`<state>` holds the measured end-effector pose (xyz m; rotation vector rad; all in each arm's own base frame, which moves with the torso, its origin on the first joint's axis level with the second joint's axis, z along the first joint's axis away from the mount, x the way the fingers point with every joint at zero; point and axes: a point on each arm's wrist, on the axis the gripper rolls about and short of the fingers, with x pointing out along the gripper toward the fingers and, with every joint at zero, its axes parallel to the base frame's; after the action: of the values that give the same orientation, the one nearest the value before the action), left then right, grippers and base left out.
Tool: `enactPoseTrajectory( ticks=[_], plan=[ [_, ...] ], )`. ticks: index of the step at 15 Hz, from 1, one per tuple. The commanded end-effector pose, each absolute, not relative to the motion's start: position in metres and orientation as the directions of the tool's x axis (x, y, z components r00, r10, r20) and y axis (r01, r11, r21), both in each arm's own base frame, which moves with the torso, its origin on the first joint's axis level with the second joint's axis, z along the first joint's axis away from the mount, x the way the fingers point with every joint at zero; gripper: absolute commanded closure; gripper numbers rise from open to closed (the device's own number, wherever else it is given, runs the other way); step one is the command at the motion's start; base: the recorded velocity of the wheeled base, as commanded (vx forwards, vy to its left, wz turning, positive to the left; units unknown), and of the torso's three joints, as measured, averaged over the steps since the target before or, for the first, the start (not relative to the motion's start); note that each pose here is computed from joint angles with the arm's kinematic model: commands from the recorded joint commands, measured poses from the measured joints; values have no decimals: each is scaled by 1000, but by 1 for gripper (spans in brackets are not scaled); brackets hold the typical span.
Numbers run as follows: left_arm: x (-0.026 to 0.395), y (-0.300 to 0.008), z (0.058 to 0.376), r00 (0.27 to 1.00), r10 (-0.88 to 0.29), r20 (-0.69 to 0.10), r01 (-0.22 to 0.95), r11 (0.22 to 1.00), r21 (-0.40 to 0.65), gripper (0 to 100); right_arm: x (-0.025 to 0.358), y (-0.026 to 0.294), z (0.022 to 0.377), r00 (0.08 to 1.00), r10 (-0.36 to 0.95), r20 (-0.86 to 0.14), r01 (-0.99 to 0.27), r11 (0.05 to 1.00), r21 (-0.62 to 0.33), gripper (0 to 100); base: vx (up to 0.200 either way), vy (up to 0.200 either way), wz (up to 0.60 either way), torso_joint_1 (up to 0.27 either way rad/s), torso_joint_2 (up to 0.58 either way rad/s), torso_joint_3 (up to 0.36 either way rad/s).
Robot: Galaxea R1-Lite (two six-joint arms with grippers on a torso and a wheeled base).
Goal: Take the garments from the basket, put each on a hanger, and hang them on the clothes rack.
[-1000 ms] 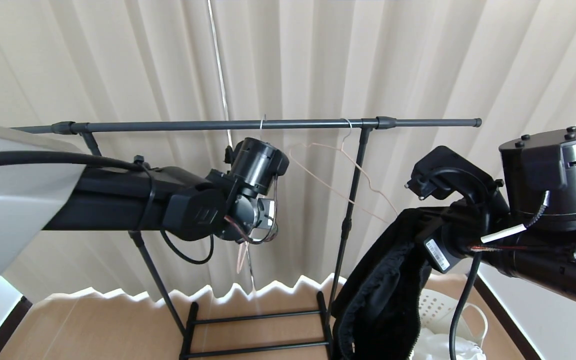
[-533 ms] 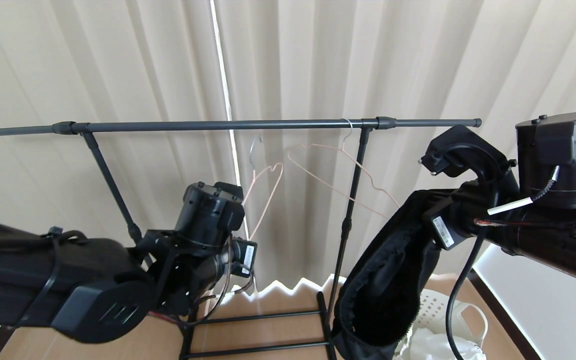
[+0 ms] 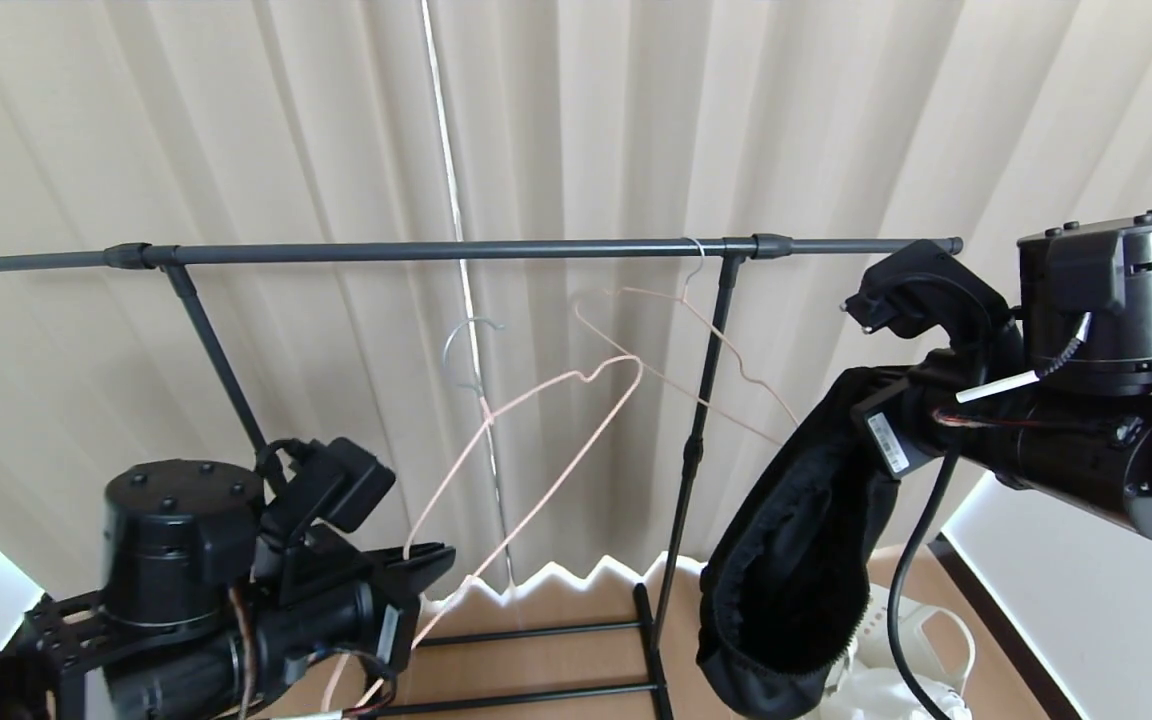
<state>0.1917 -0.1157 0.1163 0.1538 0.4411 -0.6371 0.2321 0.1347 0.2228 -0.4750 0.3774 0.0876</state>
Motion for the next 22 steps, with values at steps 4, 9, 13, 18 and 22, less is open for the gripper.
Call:
enactPoseTrajectory(
  ticks=[4,9,13,18,22],
  plan=[
    [163,-88,114,623,-666,-410,744,667,47,100,253,135,219,923,-80,-376,-94,901,-424,100,0,0,0,0,0,0],
    [160,-91,113,545,-737,-400,813,581,36,100,267,141,220,923,-133,-360,-19,921,-389,100,0,0,0,0,0,0],
    [157,-96,112,467,-793,-391,863,506,3,100,266,143,219,924,-126,-360,-23,924,-382,100,0,0,0,0,0,0],
    [173,-119,110,418,-814,-403,885,466,-25,100,259,155,219,928,-84,-363,-60,928,-368,100,0,0,0,0,0,0],
    [182,-134,110,412,-822,-393,883,467,-53,100,253,165,216,927,-52,-370,-97,923,-373,100,0,0,0,0,0,0]
  ],
)
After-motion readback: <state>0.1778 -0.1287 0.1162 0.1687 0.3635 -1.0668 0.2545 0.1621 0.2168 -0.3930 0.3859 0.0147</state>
